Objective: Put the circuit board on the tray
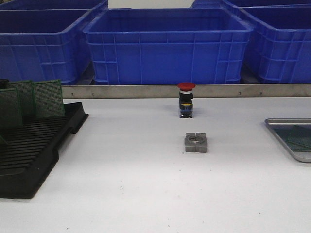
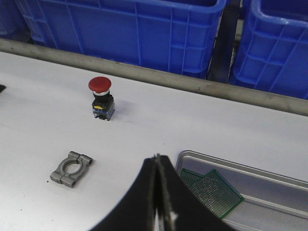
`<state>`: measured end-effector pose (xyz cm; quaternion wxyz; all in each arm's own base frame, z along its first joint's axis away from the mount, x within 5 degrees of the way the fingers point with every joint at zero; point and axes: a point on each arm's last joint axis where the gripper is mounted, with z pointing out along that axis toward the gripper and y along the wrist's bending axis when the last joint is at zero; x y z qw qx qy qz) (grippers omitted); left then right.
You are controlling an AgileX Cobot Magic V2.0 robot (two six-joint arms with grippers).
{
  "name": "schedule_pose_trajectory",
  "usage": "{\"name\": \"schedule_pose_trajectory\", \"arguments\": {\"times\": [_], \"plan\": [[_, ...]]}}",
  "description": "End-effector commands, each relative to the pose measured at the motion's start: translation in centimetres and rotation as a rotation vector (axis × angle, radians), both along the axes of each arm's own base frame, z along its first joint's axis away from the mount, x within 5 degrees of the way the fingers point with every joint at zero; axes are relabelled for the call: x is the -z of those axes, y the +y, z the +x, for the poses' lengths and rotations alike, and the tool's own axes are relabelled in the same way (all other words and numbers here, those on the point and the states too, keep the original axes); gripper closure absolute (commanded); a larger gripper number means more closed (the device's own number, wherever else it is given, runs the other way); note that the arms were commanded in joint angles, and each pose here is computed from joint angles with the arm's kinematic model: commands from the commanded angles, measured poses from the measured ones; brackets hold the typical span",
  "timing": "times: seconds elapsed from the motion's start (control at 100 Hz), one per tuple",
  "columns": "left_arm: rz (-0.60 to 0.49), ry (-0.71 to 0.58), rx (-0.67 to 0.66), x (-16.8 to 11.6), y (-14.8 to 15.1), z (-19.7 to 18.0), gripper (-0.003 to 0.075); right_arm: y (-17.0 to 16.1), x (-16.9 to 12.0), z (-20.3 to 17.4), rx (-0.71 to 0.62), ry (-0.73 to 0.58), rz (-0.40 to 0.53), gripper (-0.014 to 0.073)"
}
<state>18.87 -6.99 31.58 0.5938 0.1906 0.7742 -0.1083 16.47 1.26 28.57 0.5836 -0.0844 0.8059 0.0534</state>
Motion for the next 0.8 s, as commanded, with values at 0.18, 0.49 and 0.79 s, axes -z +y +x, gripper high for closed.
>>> {"name": "schedule_pose_trajectory", "arguments": {"times": [0.18,0.49,0.79], "plan": [[-0.107,-0.159,-0.162,1.0,3.2,-5.9,0.0741,0.1,-1.4,-5.8,0.032,-0.25,0.0,0.0655],[-0.167,-0.302,-0.146,3.5,4.8,-11.2,0.0741,0.4,-0.2,-10.1,0.021,-0.416,-0.005,0.0655],[-0.197,-0.329,-0.147,4.6,5.1,-12.2,0.0741,0.7,-0.1,-10.6,-0.01,-0.434,-0.005,0.0655]]}}
